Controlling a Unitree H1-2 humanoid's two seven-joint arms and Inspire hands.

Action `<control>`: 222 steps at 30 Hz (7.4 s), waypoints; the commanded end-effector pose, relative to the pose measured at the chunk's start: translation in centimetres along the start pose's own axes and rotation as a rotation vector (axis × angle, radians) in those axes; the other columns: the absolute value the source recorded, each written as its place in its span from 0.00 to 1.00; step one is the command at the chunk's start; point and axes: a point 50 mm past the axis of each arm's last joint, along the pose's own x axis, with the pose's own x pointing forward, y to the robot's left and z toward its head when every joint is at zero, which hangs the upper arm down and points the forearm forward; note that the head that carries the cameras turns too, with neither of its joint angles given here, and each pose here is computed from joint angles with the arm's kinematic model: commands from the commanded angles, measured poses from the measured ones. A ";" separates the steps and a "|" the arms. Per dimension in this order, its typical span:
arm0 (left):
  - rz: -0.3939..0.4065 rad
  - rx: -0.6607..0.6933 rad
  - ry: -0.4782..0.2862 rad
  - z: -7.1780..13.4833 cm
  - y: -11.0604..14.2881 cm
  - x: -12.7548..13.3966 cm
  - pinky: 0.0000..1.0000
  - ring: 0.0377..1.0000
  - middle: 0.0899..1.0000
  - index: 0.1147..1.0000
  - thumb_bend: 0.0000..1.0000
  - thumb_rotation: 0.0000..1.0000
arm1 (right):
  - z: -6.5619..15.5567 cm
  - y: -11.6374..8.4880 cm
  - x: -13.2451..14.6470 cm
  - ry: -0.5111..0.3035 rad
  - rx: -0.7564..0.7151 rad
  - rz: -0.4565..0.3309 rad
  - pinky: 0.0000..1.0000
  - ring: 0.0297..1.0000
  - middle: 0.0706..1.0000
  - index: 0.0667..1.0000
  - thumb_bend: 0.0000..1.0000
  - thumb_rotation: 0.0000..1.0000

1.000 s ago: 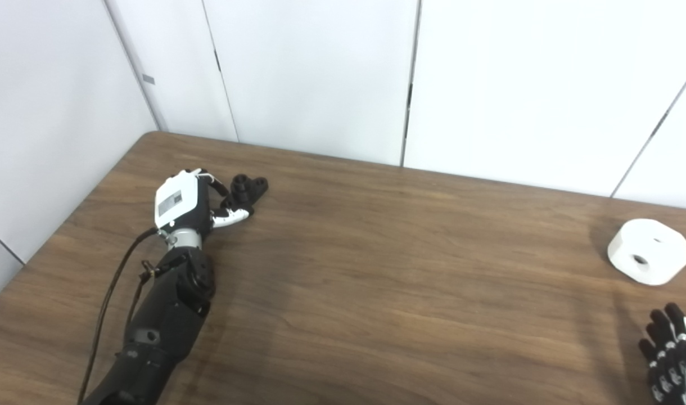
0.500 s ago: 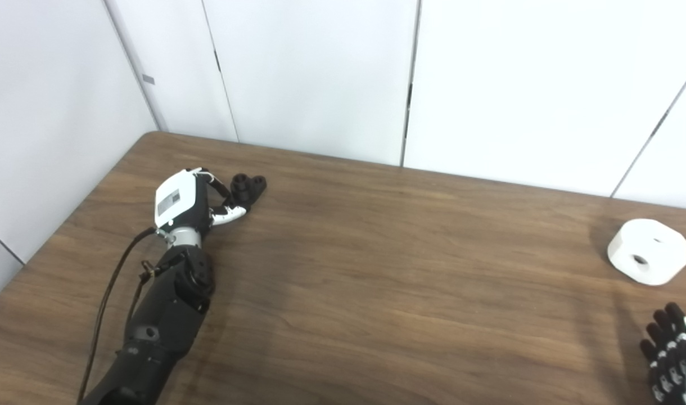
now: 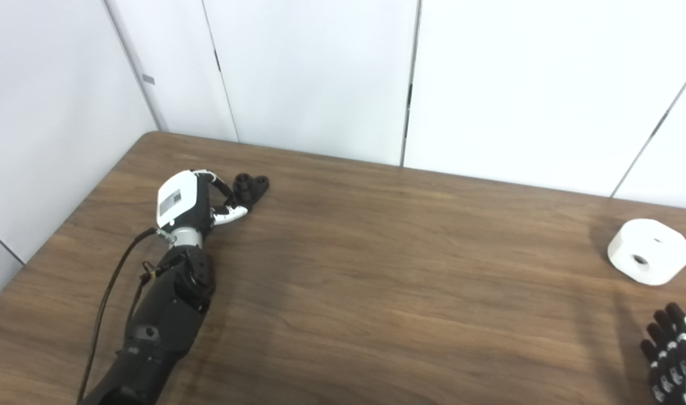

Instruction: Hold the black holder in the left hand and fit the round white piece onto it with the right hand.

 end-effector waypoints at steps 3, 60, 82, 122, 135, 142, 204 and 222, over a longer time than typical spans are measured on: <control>0.034 0.001 -0.078 1.3 1.4 0.1 0.91 0.92 0.80 0.42 0.52 0.05 | -0.9 -0.9 -4.8 0.087 -0.031 -0.012 1.00 1.00 1.00 1.00 0.49 1.00; -0.618 -0.056 -0.775 7.9 -3.6 -24.2 0.87 0.93 0.86 0.43 0.51 0.06 | 2.4 3.0 -3.4 0.078 -0.082 -0.023 1.00 1.00 0.92 1.00 0.55 0.97; -0.621 -0.036 -0.783 6.3 -3.6 -23.0 0.88 0.92 0.85 0.42 0.51 0.06 | 9.2 -2.5 3.5 -0.076 -0.614 -0.289 0.91 0.95 0.97 0.98 0.76 0.44; -0.639 -0.037 -0.768 4.9 -2.9 -22.8 0.87 0.90 0.82 0.43 0.51 0.06 | 9.8 -2.3 21.0 0.073 -0.920 -0.092 0.89 1.00 1.00 0.94 0.87 0.31; -0.649 -0.057 -0.758 4.9 -2.8 -23.0 0.86 0.90 0.82 0.43 0.51 0.06 | 9.4 -0.9 22.4 0.092 -0.909 -0.066 0.90 1.00 1.00 0.95 0.85 0.34; -0.655 -0.072 -0.752 5.1 -2.6 -23.1 0.84 0.90 0.83 0.43 0.51 0.06 | 10.0 -0.6 22.3 0.079 -0.898 -0.059 0.88 1.00 0.99 0.92 0.83 0.33; -0.658 -0.067 -0.749 6.8 -3.2 -23.5 0.84 0.91 0.83 0.43 0.51 0.06 | 11.9 2.9 12.0 -0.148 -0.922 0.132 0.85 0.92 0.83 0.45 0.52 0.13; -0.656 -0.042 -0.739 9.2 -3.9 -24.3 0.89 0.91 0.82 0.43 0.51 0.06 | 12.8 6.4 5.3 -0.214 -0.801 0.323 0.88 0.93 0.84 0.45 0.52 0.14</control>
